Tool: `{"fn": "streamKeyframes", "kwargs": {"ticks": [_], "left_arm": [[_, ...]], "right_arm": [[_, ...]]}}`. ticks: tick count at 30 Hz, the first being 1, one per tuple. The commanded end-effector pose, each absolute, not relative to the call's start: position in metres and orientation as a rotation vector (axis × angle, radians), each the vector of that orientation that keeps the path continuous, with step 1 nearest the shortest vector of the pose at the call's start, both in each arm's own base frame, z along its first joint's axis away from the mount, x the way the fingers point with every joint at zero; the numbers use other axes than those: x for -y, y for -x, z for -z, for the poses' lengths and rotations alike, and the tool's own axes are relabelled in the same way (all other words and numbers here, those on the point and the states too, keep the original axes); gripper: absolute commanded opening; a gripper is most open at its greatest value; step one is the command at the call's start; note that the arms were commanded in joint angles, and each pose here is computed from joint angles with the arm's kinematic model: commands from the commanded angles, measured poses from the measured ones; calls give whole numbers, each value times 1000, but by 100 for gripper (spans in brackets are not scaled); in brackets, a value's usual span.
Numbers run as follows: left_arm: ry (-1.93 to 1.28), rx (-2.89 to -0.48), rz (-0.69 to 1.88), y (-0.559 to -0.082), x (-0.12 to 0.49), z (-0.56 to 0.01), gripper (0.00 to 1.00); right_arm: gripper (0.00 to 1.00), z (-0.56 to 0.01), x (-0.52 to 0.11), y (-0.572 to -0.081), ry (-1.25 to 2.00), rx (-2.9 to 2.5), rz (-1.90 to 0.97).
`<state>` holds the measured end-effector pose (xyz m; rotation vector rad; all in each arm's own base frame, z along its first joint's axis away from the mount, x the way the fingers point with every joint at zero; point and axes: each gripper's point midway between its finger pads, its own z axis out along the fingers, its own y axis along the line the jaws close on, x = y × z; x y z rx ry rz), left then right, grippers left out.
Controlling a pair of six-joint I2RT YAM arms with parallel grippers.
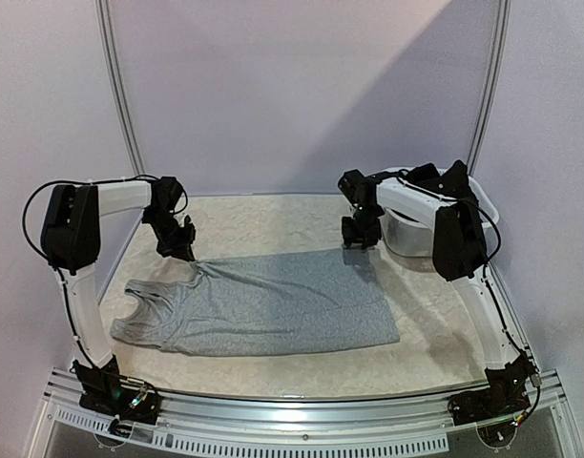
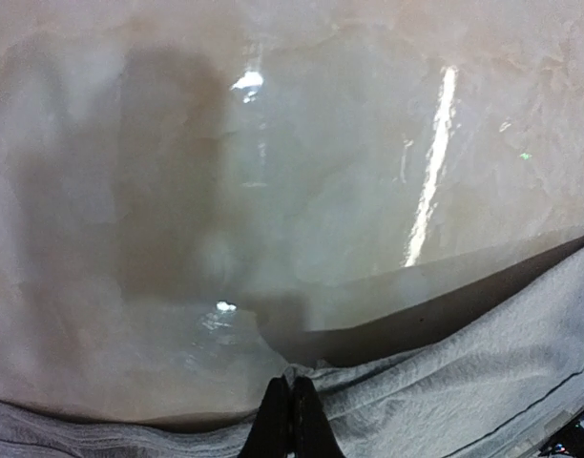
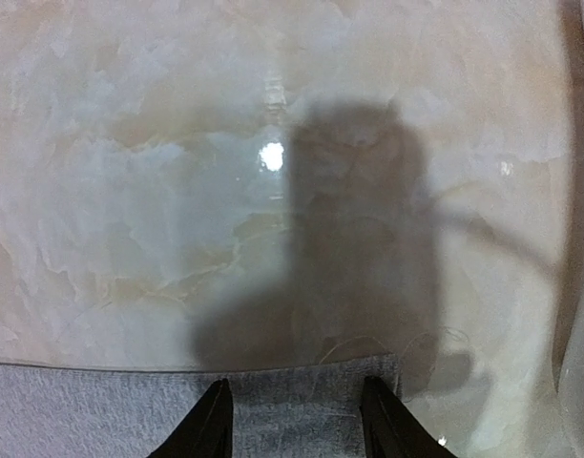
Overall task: Fold and stack the mixed laundry pile
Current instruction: Pick up the 1/3-folded tank top from the center of the board.
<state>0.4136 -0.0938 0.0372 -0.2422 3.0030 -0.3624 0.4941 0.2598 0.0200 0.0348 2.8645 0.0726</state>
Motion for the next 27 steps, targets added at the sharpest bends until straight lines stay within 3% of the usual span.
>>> {"fn": "streamKeyframes", "kwargs": {"ticks": [1,14,20,27], "left_arm": [[243,-3012,302,-403,77,-43,0],[257,-2993,359,-403,83,-42,0],[261,-2990,365,-402,85,-43,0],[260,-2987,365,-404,86,-44,0]], "right_arm": [[47,-25,-271,-501,-32,-2830,-121],[46,-51,-273,-519,-86,-2724,-146],[39,-39,-251,-517,-129,-2733,14],[37,-27,-257,-516,-120,-2751,-16]]}}
